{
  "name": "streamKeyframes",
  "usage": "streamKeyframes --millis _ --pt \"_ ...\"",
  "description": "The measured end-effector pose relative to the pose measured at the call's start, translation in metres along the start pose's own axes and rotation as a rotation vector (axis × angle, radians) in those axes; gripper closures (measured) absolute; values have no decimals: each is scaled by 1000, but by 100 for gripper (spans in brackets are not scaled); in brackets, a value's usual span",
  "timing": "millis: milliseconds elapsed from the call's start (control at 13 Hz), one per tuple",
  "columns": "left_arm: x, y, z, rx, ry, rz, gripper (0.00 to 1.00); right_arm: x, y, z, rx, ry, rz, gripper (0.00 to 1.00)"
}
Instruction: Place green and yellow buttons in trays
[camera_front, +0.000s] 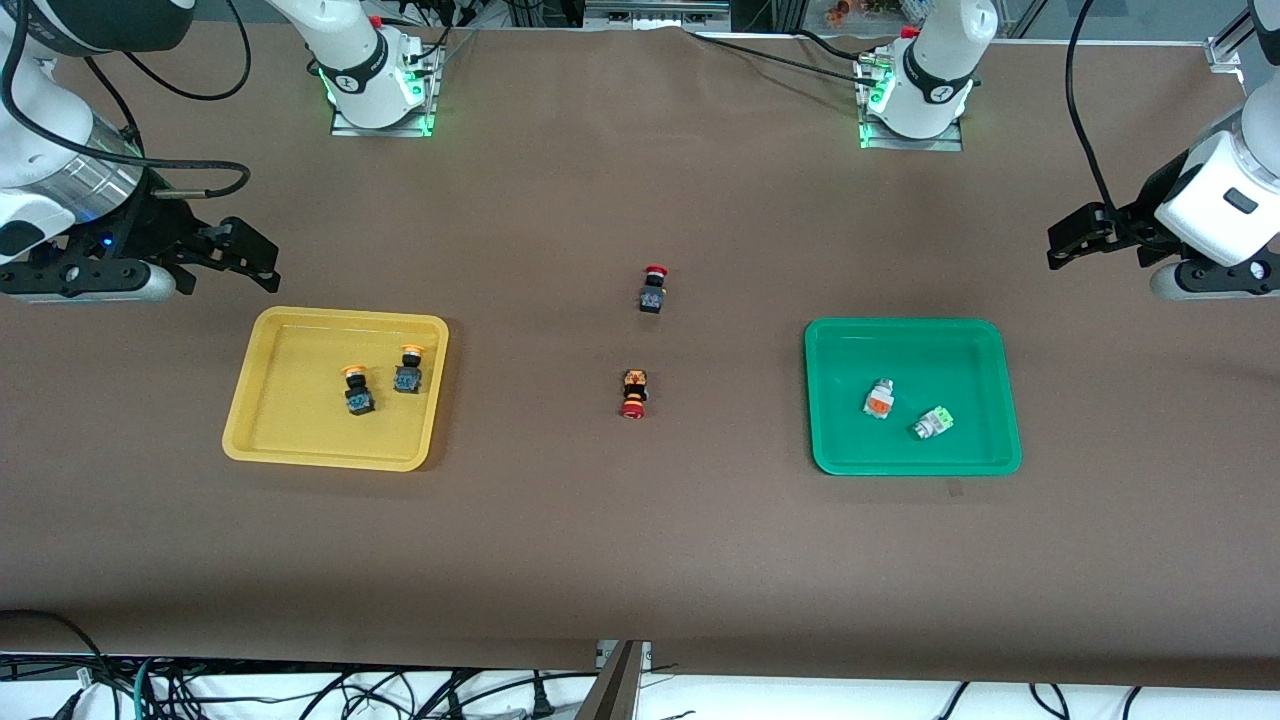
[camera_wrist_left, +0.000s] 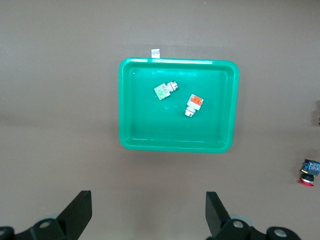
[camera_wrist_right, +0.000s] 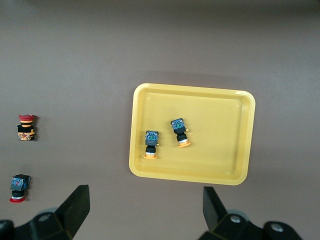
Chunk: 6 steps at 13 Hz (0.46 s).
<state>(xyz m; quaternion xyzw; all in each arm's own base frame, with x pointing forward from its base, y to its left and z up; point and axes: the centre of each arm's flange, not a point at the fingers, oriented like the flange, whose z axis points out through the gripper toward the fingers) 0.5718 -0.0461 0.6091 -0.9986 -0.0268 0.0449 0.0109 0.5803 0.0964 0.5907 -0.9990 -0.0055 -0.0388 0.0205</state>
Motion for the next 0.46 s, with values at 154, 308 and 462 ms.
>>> streamKeyframes --millis 154,308,462 --pt "0 0 0 0 0 1 0 0 0 0 0 0 0 0" --pt "0 0 0 0 -1 3 0 0 0 0 0 0 0 0" --pt "0 0 0 0 -2 5 0 0 0 0 0 0 0 0"
